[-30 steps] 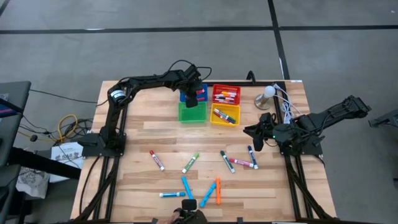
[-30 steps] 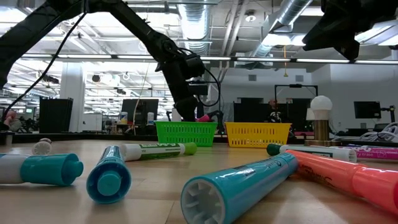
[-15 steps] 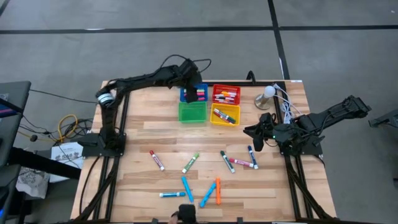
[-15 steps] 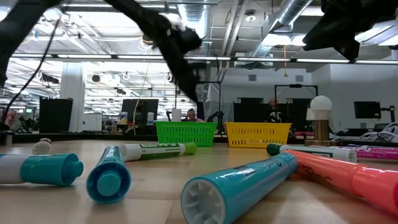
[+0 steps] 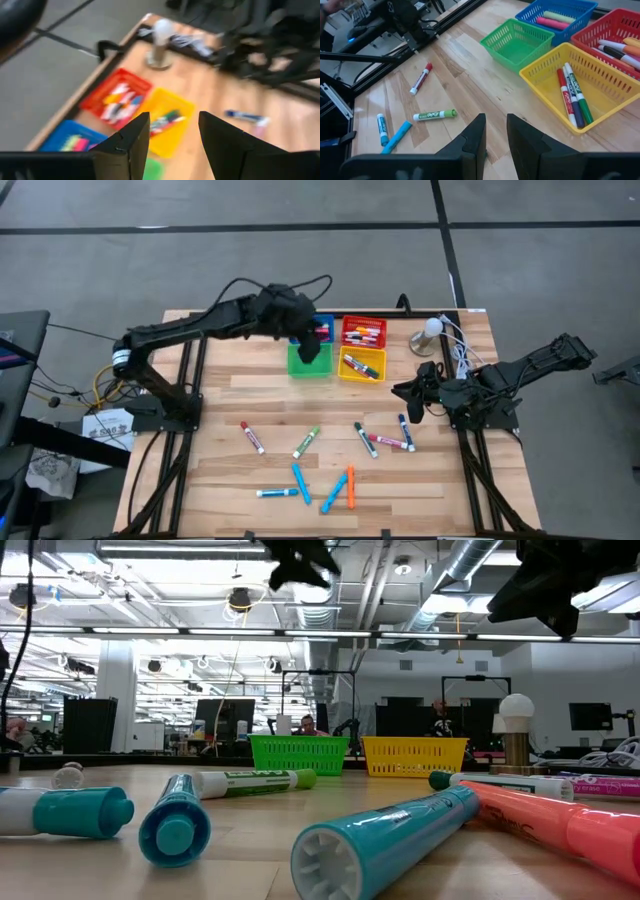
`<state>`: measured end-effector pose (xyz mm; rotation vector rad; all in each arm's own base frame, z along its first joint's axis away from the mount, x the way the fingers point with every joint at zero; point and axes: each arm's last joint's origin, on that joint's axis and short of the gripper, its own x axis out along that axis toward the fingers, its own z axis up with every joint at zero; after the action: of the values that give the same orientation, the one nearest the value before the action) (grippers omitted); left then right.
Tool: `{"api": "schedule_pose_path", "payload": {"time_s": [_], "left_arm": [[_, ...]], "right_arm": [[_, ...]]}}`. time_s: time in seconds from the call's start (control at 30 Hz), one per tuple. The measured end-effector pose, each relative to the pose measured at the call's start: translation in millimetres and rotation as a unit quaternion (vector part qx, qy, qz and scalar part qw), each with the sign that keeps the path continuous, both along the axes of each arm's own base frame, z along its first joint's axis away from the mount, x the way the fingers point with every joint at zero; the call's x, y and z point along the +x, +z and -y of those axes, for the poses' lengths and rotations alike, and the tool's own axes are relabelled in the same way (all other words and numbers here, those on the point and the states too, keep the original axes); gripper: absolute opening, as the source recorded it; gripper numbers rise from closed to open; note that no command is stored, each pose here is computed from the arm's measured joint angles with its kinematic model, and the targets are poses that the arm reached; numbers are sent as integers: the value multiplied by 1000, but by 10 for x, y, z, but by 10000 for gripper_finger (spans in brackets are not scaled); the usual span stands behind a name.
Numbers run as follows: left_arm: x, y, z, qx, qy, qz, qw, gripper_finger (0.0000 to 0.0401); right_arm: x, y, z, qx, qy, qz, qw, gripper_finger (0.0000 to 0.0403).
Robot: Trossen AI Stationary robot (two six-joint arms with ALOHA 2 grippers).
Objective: Pick & Place Markers
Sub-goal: Put the left blue highlighter into the blue bin
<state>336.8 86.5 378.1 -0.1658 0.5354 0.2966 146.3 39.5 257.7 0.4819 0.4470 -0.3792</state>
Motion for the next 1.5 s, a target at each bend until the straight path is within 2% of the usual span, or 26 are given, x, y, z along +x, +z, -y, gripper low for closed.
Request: {"api": "schedule_pose_path", "payload": {"time_s": [0.27,0.4,0.57,0.8,1.0,1.33,1.5], "left_arm": [[49,55,600,-74,-44,22,996,169],[59,55,813,-132,-47,28,990,169],[55,55,1047,-262,-19,32,964,169],[54,16,1430,-369,10,20,929,158],[40,-104,1739,-403,22,-7,915,151],[-123,-528,2162,-432,117,-39,893,150],[-230,-678,2361,-452,163,-27,877,150]], "right_arm": [[0,0,0,-1,1,0,1000,67],[0,0,0,-1,1,0,1000,67],[0,0,0,-1,0,0,1000,67],[0,0,0,-1,0,0,1000,67],[1,1,0,0,0,0,1000,67],[1,0,0,-1,0,0,1000,67],[1,0,0,-11,6,-3,1000,67]]}}
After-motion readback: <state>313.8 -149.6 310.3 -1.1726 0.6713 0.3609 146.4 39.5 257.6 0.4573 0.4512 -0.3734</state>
